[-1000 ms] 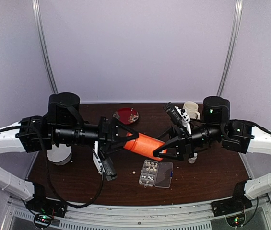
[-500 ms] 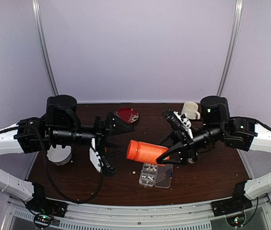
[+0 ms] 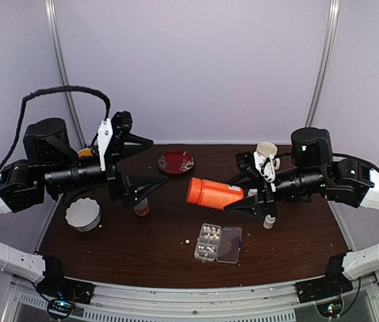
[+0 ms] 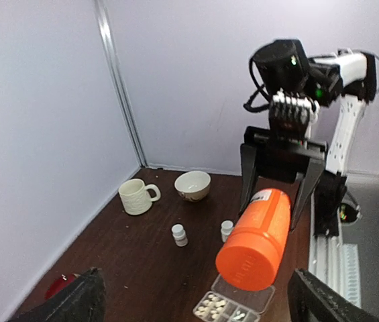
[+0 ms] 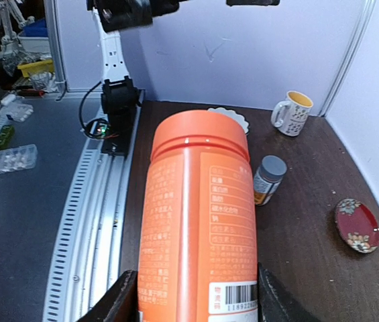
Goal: Sort the pills into containers
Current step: Screw the lid of the pill bottle onto the pill bottle.
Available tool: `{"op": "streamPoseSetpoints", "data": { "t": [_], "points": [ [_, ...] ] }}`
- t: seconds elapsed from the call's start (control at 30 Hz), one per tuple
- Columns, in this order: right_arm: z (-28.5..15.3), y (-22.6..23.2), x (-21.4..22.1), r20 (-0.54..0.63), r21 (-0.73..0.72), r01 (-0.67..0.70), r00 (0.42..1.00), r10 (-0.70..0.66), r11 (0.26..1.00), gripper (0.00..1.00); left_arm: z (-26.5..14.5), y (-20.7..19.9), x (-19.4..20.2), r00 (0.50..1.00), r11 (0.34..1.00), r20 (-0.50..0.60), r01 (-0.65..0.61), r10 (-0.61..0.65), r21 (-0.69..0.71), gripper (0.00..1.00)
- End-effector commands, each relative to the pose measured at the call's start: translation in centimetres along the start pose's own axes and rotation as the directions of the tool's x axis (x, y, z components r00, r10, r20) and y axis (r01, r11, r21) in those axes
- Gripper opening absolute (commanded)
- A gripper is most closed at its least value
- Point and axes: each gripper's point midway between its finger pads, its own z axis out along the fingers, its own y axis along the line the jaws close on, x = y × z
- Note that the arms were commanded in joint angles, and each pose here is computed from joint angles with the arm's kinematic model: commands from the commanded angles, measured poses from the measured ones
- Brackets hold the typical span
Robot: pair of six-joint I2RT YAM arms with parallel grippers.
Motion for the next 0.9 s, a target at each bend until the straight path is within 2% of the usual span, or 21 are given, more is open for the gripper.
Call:
{"op": "streamPoseSetpoints", "data": {
  "t": [0.0, 0.1, 0.2, 0.27, 0.4, 0.5, 0.87],
  "points": [
    [-0.8, -2.6, -2.2, 0.038, 0.169, 0.153, 0.986, -0.162, 0.974, 0.0, -0.9, 1.6, -1.7, 0.838, 0.838, 0.064, 0.544, -0.541, -0.04, 0.98],
    [-0.7, -2.7, -2.6, 0.041, 0.197, 0.231, 0.969, -0.243, 0.953, 0.0, 0.0, -0.4, -2.4, 0.717, 0.715, 0.016, 0.693, -0.697, 0.098, 0.98],
    [-0.7, -2.5, -3.1, 0.054, 0.212, 0.28, 0.953, -0.297, 0.936, 0.0, 1.1, -2.2, -3.0, 0.598, 0.578, -0.07, 0.794, -0.799, 0.19, 0.98],
    [-0.8, -2.1, -3.7, 0.064, 0.214, 0.31, 0.942, -0.33, 0.926, 0.0, 1.7, -2.7, -3.0, 0.513, 0.486, -0.132, 0.852, -0.848, 0.193, 0.97],
    [-1.0, -1.1, -4.6, 0.069, 0.211, 0.377, 0.915, -0.398, 0.902, 0.0, 2.6, -2.8, -2.3, 0.39, 0.366, -0.198, 0.919, -0.899, 0.147, 0.95],
    [-1.2, -0.7, -4.9, 0.07, 0.212, 0.4, 0.904, -0.423, 0.891, 0.0, 2.7, -2.4, -1.7, 0.353, 0.337, -0.189, 0.935, -0.916, 0.11, 0.93],
    [-0.6, -0.7, -5.0, 0.048, 0.207, 0.408, 0.904, -0.426, 0.889, 0.0, 3.0, -2.4, -0.1, 0.341, 0.335, -0.197, 0.94, -0.919, 0.064, 0.92]
  ]
}}
